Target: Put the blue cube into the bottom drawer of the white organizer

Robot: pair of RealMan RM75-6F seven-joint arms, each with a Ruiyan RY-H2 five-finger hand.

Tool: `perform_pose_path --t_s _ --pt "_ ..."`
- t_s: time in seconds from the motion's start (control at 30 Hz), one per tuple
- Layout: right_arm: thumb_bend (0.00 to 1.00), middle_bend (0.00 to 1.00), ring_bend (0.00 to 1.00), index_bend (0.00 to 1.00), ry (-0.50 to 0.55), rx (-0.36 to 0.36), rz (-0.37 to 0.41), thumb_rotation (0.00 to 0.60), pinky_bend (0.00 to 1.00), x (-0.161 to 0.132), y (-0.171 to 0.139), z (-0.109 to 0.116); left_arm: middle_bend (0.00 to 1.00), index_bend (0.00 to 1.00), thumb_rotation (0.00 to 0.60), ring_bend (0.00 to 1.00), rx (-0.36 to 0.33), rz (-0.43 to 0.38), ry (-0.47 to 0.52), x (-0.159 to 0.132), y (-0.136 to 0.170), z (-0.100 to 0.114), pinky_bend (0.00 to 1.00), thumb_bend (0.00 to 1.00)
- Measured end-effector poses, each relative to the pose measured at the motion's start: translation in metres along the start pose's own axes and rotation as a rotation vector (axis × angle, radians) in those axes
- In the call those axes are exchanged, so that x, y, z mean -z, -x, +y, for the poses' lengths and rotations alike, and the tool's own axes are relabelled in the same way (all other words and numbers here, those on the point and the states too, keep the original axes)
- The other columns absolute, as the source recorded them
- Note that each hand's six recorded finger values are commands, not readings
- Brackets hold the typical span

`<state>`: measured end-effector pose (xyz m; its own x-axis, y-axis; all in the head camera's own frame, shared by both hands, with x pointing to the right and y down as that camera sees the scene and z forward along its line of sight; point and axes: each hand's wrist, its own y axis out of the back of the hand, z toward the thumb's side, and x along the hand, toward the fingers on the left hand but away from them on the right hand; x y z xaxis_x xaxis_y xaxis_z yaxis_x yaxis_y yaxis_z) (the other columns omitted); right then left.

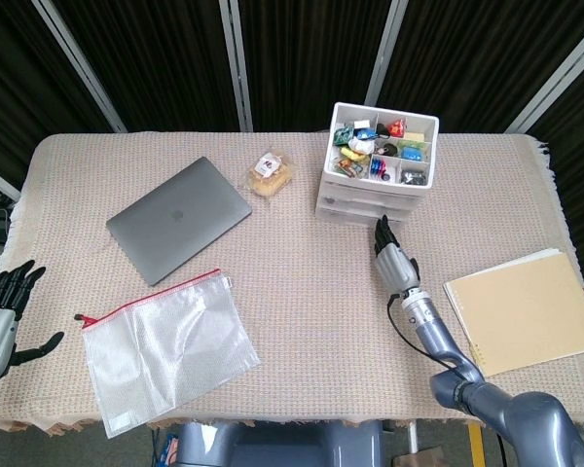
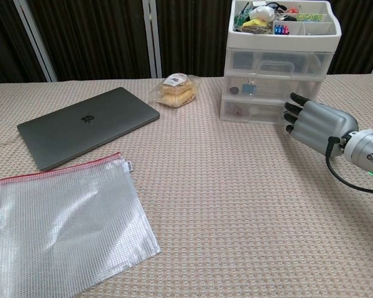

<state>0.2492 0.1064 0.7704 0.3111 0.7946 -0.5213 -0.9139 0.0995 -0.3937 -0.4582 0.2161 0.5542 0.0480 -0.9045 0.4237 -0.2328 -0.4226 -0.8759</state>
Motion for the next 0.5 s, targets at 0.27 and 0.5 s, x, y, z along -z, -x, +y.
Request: perform_pose_path --t_s 0.27,0.5 --pt "0.23 0.12 0.00 0.23 0.009 0.015 -0.001 0.600 0.03 -0.002 -0.001 0.005 0.00 0.07 0.600 0.00 -0.003 0.000 0.000 0.000 0.000 0.000 0.00 0.24" --pt "0.23 0.12 0.00 0.23 0.039 0.053 -0.006 0.600 0.03 -0.001 -0.012 0.013 0.00 0.07 0.600 0.00 -0.006 -0.004 -0.002 0.000 0.001 0.001 0.00 0.24"
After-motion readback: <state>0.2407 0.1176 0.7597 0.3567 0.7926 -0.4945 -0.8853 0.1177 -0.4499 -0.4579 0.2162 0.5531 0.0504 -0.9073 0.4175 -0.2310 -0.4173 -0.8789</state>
